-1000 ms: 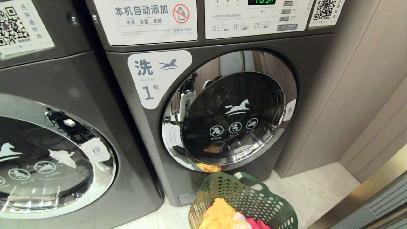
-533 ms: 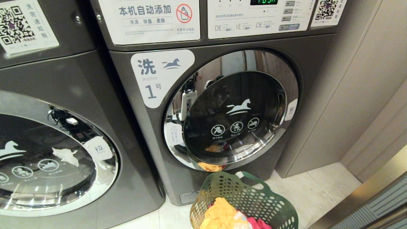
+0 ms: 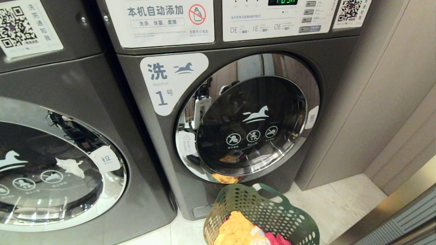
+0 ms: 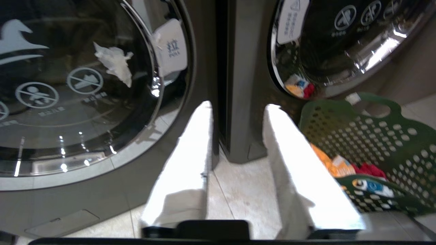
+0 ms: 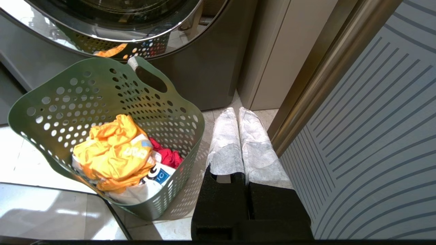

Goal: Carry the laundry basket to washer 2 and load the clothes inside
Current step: Open the lid of the washing machine

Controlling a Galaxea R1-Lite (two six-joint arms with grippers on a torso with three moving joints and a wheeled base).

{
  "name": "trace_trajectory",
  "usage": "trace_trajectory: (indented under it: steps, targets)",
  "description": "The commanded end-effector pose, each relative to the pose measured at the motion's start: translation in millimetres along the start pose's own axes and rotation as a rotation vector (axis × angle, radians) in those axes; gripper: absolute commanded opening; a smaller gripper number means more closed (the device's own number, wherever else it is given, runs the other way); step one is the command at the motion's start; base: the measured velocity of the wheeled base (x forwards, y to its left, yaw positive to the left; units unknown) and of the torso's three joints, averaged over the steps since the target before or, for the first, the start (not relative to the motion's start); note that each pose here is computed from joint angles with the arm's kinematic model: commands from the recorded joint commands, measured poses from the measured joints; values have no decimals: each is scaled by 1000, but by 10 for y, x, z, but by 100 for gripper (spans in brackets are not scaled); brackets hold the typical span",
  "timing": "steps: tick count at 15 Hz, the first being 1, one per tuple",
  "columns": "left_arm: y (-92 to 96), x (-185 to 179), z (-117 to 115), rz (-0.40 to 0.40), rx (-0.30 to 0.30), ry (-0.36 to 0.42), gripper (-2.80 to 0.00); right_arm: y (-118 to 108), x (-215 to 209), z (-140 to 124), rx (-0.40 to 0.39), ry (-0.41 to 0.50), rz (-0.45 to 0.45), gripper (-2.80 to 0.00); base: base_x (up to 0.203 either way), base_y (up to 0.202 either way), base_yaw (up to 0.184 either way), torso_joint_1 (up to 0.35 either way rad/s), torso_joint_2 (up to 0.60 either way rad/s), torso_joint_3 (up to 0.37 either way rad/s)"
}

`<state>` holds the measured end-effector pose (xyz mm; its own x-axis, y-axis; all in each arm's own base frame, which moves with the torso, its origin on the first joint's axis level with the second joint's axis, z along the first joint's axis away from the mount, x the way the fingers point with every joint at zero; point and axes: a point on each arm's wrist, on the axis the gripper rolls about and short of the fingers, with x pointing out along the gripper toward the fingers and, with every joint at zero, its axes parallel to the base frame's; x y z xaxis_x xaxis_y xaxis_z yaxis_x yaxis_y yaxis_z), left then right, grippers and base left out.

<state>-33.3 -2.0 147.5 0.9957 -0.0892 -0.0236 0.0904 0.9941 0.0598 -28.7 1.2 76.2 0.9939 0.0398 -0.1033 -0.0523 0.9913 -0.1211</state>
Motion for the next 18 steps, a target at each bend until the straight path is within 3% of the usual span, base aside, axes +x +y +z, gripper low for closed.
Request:
trace_trajectory:
  steps: [1,3,4,6,8,11,13,18]
  targets:
    - [16,186,100,-35,-5,116,0,0,1,0,0,2,0,-280,0,0,0,0,0,0]
    - [5,235,-65,-57,4,192,0,0,2,-4,0,4,1,-280,0,0,0,0,0,0]
    - [-2,254,-238,-52,-19,250,0,0,1,0,0,2,0,-280,0,0,0,0,0,0]
    - [12,229,-368,65,-36,285,0,0,2,-3,-1,3,1,-280,0,0,0,0,0,0]
    - [23,199,-492,154,-10,341,0,0,1,-1,-2,3,1,-280,0,0,0,0,0,0]
    - [40,262,-497,200,26,423,0,0,1,0,0,2,0,-280,0,0,0,0,0,0]
    - [66,353,-412,276,32,486,0,0,1,0,-2,2,1,-280,0,0,0,0,0,0]
    - [166,840,-259,360,63,661,0,0,1,0,-2,2,1,-280,0,0,0,0,0,0]
